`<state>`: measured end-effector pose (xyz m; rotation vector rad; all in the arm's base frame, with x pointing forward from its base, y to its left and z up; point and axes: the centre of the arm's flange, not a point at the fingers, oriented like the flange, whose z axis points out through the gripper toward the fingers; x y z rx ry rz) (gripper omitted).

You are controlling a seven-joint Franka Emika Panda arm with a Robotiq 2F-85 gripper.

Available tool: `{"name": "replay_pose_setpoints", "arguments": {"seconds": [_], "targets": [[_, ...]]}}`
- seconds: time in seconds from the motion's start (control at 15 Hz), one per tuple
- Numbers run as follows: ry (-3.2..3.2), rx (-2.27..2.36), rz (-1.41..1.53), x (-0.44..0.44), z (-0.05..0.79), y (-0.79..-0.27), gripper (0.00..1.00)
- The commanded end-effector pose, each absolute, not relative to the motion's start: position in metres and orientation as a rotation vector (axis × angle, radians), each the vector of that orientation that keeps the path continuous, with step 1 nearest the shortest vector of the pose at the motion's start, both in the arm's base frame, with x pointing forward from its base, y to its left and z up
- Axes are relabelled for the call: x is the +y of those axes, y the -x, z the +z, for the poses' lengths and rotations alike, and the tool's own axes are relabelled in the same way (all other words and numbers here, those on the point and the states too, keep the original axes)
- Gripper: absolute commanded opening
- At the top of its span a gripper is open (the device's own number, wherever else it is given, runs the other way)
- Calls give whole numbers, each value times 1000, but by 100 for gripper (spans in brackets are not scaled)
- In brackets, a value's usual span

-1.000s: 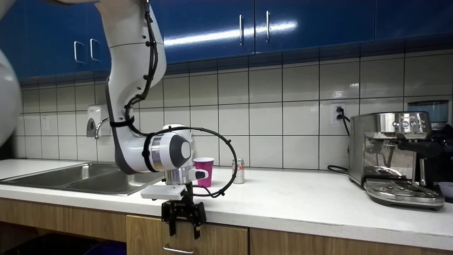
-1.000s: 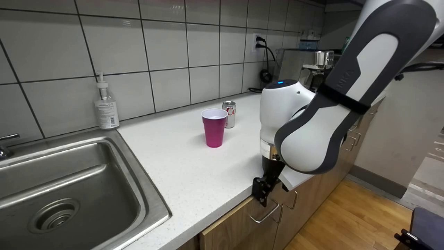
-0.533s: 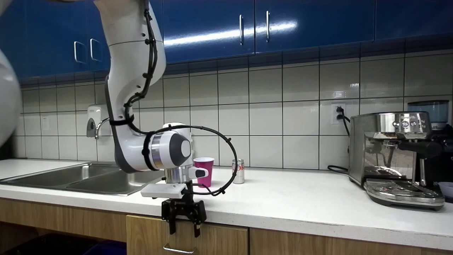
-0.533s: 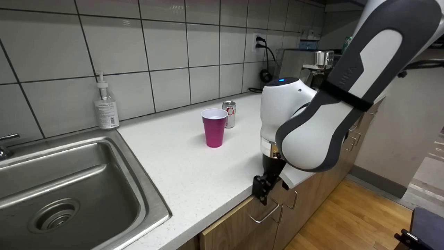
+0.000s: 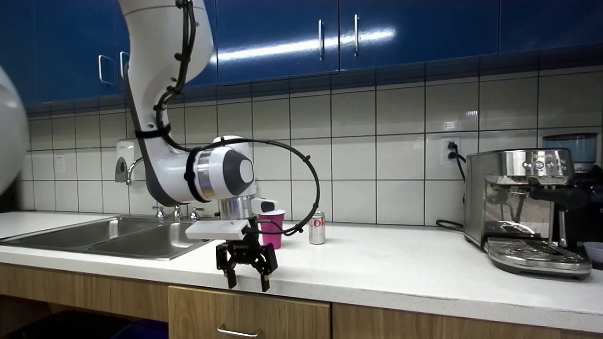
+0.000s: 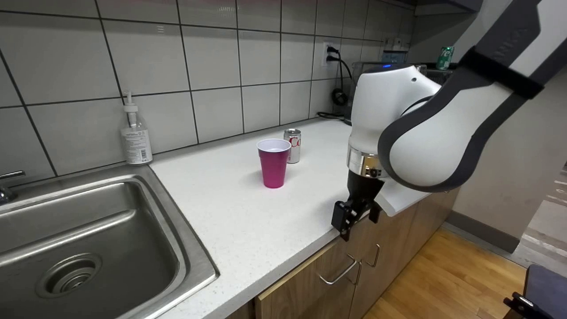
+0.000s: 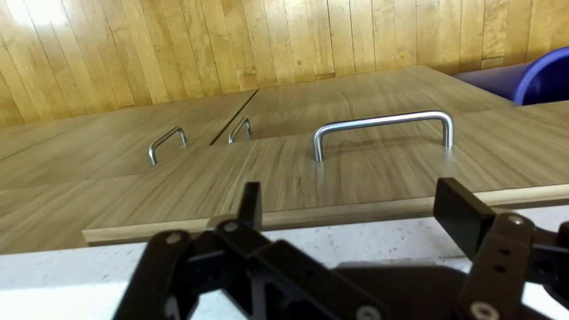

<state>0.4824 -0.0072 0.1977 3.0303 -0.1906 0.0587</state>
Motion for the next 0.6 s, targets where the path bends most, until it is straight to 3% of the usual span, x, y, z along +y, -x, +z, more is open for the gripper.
{"name": "replay_pose_setpoints", "arguments": {"seconds": [0.0,0.53], "targets": [[-3017,-171,95,-11,238,-455,100],[-3017,-145,86,-10,251,-450,100]]}}
